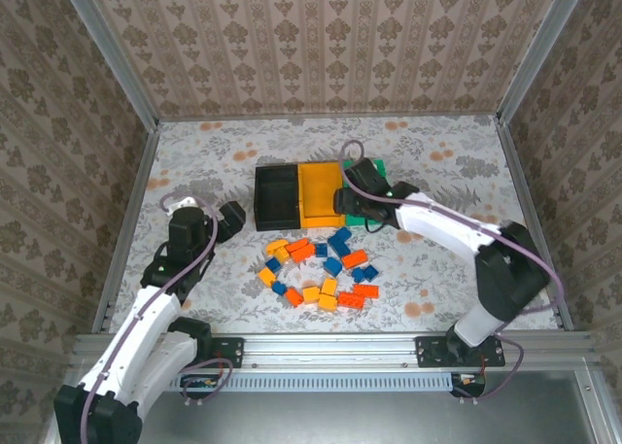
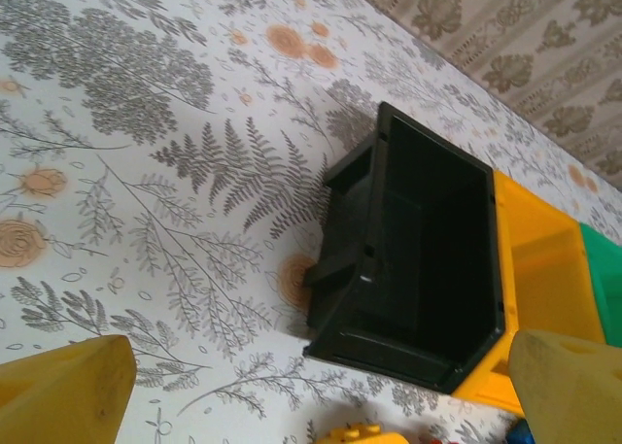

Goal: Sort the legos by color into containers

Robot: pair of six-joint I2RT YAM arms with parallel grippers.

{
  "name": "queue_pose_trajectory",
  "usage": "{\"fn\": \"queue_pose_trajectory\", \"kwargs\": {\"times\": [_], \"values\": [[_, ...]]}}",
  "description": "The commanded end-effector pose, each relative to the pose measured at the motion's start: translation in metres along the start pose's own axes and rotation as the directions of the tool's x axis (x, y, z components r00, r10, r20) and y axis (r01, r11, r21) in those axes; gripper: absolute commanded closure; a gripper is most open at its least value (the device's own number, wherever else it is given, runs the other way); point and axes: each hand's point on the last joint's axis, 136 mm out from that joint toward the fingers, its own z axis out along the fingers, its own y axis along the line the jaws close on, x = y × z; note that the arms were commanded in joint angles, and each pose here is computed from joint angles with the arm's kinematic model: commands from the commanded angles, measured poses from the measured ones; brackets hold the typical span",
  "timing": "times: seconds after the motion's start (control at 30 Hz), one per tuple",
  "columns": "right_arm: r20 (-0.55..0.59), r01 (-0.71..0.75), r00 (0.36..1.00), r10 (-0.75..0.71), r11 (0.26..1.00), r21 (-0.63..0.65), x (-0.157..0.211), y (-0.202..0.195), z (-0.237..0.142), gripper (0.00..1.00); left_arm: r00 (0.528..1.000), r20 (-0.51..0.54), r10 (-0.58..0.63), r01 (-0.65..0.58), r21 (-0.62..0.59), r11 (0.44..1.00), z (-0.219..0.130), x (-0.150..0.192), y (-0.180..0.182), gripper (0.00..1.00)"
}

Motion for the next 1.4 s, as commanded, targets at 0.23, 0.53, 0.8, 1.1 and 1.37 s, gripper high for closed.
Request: {"fn": "queue_pose_trajectory", "kwargs": {"times": [0.23,0.53,0.8,1.1,1.37], "values": [[-0.237,0.118,0.965,-0.112,0.993,0.014,0.127,-0.062,-0.032,0.34,0.997,-0.061,0.055,-0.052,0.049,0.997,-0.005,0.008,-0.013,0.0],[-0.32,0.212,0.931,-0.179,0.975,0.072,0.161,-0.076,-0.019,0.34,0.996,-0.079,0.046,-0.042,0.049,0.998,0.0,0.014,-0.012,0.0],[-0.293,0.2,0.947,-0.134,0.957,0.21,0.156,-0.097,-0.01,0.39,0.996,-0.089,0.032,-0.029,0.045,0.999,0.002,0.019,-0.009,0.0],[-0.174,0.11,0.982,-0.074,0.971,0.21,0.136,-0.101,-0.023,0.4,0.996,-0.087,0.036,-0.032,0.047,0.998,0.001,0.017,-0.01,0.0],[-0.245,0.146,0.962,-0.123,0.986,0.081,0.146,-0.074,-0.012,0.29,0.996,-0.087,0.032,-0.028,0.047,0.998,0.003,0.019,-0.01,0.0]]}}
